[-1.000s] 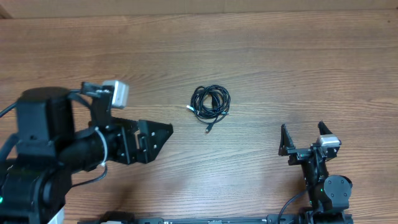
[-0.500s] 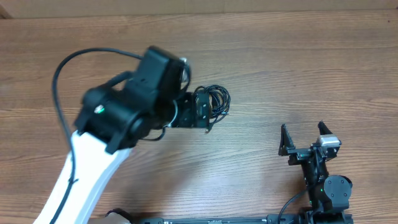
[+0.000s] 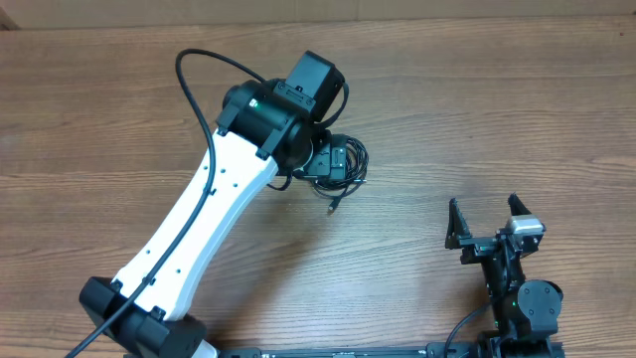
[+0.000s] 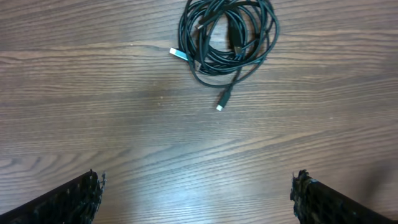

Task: Untangle cables
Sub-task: 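Move the left gripper forward over the black cable coil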

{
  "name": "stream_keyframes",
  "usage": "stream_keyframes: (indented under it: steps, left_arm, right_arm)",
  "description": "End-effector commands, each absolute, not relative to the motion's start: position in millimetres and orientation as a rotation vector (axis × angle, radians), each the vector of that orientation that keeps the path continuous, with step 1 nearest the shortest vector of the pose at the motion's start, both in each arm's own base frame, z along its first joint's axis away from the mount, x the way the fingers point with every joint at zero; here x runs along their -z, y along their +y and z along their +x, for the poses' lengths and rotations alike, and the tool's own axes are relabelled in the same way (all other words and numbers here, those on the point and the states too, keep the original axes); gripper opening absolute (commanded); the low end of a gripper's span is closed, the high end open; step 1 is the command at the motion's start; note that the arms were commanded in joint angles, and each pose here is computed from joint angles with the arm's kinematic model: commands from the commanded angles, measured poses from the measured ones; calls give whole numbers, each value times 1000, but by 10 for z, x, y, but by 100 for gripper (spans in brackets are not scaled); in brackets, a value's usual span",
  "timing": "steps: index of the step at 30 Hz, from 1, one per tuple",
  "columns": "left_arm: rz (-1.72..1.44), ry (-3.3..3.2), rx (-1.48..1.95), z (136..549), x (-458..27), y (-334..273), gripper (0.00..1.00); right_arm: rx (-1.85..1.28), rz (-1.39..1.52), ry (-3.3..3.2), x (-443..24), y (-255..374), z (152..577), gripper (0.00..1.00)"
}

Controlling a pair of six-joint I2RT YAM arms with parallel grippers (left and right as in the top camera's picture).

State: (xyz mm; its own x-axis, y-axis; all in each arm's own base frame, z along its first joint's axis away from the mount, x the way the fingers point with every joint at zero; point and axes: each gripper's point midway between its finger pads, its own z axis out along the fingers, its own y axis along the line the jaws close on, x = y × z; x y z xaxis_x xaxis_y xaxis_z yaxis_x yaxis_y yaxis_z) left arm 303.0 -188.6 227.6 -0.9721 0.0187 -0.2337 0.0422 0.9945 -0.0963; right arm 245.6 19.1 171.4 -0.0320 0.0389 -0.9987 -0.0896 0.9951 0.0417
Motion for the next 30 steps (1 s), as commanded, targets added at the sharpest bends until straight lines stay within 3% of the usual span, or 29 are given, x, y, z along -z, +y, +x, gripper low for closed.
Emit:
stream_keyframes:
  steps: [1,7,15,20,30]
  left_arm:
    - [32,2868,120,3186,-2340,-1710,100]
    - [-127,2914,233,3312,-2270,-1474,100]
    - [0,3030,240,3164,-1966,-1517,99]
    - [-12,3153,255,2886,-1916,-1498,90]
    - [-22,3134,299,2911,-1665,-1754,93]
  right_arm:
    - [-96,-28,1594,-1700,168,2459,100]
    - [-96,-28,1594,-1700,168,2459,100]
    - [-96,-28,1594,-1700,168,2459,100]
    - [-95,-28,1594,-1700,167,2459,100]
    - [-95,-28,1594,-1700,167,2459,100]
